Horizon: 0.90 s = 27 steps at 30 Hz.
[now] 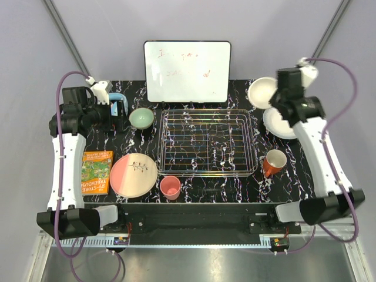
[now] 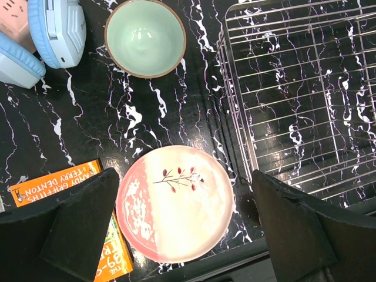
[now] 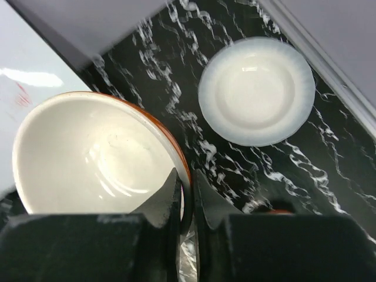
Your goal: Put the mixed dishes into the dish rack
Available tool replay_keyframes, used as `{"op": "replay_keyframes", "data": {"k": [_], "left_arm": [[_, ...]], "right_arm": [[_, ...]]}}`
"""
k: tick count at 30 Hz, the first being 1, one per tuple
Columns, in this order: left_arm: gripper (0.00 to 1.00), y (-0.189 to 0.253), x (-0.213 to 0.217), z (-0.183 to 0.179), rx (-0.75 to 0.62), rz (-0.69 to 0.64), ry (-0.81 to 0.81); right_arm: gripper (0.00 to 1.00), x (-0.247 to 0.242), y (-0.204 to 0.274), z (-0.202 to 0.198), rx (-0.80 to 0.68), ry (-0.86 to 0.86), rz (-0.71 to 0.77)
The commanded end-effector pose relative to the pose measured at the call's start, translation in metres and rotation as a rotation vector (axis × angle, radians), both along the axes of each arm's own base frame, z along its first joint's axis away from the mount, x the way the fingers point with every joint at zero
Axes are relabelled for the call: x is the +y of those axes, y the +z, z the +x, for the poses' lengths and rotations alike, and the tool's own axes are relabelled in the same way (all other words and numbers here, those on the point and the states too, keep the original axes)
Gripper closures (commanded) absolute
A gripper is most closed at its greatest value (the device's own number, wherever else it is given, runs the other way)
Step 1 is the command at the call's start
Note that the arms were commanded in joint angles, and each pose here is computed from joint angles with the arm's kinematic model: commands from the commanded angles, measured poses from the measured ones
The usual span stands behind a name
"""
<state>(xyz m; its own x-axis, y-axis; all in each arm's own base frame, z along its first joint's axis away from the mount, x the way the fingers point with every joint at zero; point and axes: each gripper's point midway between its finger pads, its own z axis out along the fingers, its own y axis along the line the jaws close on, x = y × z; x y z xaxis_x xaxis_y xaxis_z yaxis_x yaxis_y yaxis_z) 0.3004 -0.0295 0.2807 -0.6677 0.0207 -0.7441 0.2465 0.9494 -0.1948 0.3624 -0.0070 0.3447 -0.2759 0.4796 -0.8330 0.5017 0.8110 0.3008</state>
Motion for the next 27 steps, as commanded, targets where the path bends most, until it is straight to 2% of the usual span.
{"op": "replay_keyframes", "data": {"k": [1, 4, 9, 16, 22, 27], "left_arm": [[0.01, 0.011, 0.007, 0.002, -0.06, 0.021, 0.025], [0.01, 0.007, 0.008, 0.002, -0.055, 0.029, 0.025], [0.01, 0.0, 0.009, 0.003, -0.039, 0.017, 0.03], [0.01, -0.005, 0.011, 0.003, -0.037, 0.017, 0.033], [0.01, -0.011, 0.01, 0.001, -0.029, 0.001, 0.037], [0.01, -0.021, 0.008, -0.004, -0.013, -0.011, 0.038]], "right_arm": [[1.0, 0.008, -0.039, -0.007, 0.243, 0.015, -0.335], [1.0, 0.023, -0.044, -0.006, 0.302, 0.024, -0.505], [1.0, 0.043, -0.05, -0.004, 0.351, 0.033, -0.689], [1.0, 0.06, -0.061, 0.005, 0.41, 0.056, -0.848], [1.0, 0.077, -0.092, 0.015, 0.468, 0.094, -0.869], [1.0, 0.085, -0.107, 0.026, 0.502, 0.066, -0.968]]}}
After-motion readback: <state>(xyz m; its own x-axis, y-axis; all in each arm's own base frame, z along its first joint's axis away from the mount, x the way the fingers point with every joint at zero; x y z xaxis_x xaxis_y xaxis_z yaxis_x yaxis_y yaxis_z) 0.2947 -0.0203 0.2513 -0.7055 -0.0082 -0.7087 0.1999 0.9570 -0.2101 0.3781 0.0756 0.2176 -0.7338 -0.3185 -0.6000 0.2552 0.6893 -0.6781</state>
